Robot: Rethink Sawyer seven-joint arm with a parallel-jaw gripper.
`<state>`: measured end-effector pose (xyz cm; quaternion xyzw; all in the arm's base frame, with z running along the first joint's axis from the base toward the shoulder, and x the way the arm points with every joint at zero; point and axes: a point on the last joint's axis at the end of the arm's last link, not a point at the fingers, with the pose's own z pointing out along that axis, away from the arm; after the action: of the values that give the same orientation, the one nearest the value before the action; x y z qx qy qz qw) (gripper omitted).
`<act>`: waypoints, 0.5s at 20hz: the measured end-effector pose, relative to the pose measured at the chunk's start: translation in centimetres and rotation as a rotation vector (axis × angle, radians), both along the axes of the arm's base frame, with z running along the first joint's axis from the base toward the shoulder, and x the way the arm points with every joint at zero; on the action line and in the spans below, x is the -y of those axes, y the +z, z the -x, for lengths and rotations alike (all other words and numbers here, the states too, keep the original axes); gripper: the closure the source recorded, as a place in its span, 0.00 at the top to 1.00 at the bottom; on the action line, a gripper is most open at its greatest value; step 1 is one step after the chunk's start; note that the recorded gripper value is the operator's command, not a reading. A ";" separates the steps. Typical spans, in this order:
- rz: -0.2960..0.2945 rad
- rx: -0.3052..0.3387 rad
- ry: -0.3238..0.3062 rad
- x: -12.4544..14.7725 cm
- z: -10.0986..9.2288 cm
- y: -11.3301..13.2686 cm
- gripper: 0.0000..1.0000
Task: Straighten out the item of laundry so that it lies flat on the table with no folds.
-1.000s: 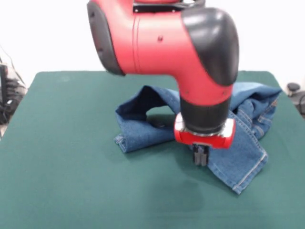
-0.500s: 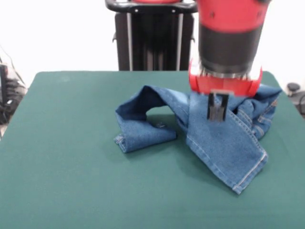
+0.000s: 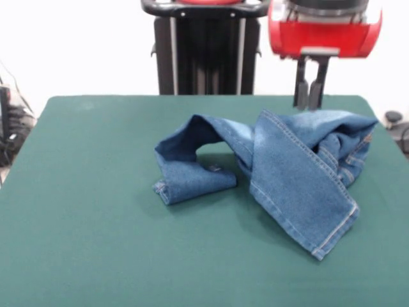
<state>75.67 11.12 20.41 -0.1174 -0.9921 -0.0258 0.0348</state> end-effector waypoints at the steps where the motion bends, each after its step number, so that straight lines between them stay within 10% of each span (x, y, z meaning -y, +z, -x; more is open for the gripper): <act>1: -0.002 0.004 0.000 -0.2 0.1 0.6 0.00; 10: -0.010 -0.017 0.002 -1.0 4.1 2.8 0.00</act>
<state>71.57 12.17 23.18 -0.1163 -0.9918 -0.0299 0.0438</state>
